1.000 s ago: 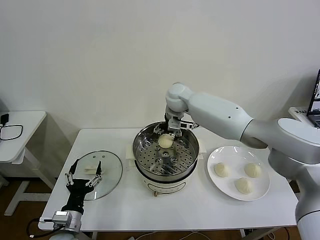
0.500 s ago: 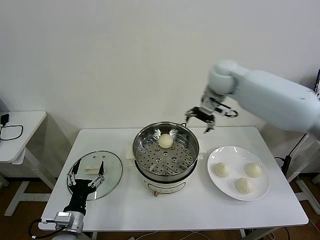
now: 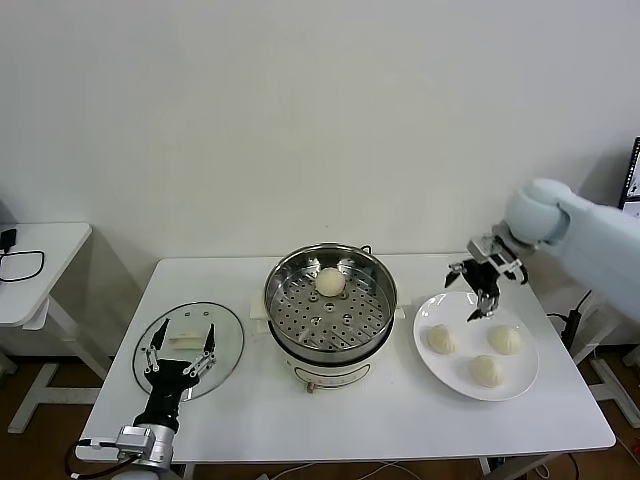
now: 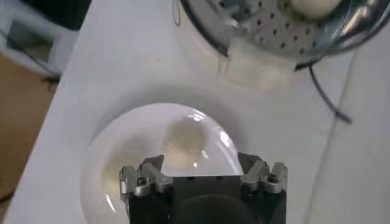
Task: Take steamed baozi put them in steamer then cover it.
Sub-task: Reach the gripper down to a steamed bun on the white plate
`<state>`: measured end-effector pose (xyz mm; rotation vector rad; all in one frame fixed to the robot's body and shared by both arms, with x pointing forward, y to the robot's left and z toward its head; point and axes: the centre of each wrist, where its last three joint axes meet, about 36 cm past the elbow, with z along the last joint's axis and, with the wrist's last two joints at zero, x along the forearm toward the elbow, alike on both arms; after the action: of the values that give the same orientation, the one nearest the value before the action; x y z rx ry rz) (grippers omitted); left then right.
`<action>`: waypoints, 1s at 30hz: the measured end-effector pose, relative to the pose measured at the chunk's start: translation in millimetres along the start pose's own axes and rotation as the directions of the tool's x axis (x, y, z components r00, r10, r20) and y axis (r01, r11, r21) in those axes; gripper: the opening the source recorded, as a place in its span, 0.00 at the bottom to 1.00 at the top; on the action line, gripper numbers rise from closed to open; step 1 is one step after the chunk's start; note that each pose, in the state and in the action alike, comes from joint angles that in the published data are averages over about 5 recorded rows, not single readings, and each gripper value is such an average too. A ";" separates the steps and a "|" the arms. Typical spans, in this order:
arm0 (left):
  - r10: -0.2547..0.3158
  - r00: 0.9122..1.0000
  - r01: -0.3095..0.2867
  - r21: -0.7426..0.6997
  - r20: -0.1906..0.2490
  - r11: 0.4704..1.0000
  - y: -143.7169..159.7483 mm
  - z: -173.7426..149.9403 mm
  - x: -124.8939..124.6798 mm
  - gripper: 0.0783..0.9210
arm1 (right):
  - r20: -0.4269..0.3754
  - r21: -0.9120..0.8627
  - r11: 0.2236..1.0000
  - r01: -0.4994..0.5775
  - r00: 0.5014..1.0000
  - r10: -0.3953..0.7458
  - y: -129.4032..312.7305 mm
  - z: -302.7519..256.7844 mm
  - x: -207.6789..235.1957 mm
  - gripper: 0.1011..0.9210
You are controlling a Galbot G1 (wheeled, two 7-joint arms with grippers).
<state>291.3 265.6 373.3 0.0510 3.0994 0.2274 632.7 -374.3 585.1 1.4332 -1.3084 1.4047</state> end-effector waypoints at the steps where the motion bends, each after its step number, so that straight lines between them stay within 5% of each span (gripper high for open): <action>1: 0.001 1.000 -0.001 0.001 0.000 1.000 -0.5 0.4 -0.2 0.88 | 0.001 -0.017 1.000 0.000 1.000 0.000 1.7 3.6 -5.9 0.88; 30: 0.007 1.000 -0.007 0.003 -0.004 1.000 -3.4 5.3 -3.8 0.88 | 0.019 -0.189 0.982 -0.006 1.000 0.010 8.2 21.5 -107.0 0.88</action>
<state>295.1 262.9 367.7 0.0621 3.1043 0.2230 642.1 -378.7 476.1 1.3193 -1.4211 1.2381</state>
